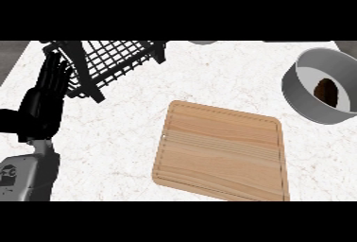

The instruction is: Pick the croissant from the cutting board and place it in the pot

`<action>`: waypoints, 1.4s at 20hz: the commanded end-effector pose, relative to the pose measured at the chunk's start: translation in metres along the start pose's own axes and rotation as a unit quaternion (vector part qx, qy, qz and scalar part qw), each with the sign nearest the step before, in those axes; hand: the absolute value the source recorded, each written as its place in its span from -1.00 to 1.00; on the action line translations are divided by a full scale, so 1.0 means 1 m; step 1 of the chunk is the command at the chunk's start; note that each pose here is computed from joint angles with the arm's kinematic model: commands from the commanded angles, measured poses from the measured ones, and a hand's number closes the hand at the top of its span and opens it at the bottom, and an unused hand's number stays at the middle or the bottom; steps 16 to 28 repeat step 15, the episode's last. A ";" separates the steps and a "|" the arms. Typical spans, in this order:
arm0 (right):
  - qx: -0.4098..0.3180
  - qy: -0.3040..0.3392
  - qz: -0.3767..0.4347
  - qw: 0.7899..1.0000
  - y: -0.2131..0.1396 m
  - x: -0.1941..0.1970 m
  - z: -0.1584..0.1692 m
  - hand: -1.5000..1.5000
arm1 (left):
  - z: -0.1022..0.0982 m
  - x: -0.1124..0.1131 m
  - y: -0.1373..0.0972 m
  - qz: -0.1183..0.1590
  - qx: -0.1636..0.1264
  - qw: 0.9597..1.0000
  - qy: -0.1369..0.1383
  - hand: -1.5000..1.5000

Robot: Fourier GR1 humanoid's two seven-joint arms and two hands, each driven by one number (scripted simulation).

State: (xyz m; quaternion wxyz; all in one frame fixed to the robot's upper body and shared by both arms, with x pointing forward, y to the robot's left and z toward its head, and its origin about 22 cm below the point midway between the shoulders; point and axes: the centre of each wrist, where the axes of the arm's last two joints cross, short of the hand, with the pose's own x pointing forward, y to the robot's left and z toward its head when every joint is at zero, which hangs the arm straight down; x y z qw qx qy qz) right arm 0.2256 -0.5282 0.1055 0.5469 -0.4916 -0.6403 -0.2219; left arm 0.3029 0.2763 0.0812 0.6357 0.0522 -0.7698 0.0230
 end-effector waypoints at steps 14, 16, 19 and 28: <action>-0.036 -0.009 -0.011 0.999 -0.156 -0.058 0.008 -1.00 | 0.002 0.001 0.007 0.002 0.003 1.000 -0.010 0.00; -0.041 -0.002 -0.014 0.999 -0.180 -0.066 0.012 -1.00 | 0.011 0.004 0.007 0.003 0.000 1.000 -0.003 0.00; -0.041 -0.002 -0.014 0.999 -0.180 -0.066 0.012 -1.00 | 0.011 0.004 0.007 0.003 0.000 1.000 -0.003 0.00; -0.041 -0.002 -0.014 0.999 -0.180 -0.066 0.012 -1.00 | 0.011 0.004 0.007 0.003 0.000 1.000 -0.003 0.00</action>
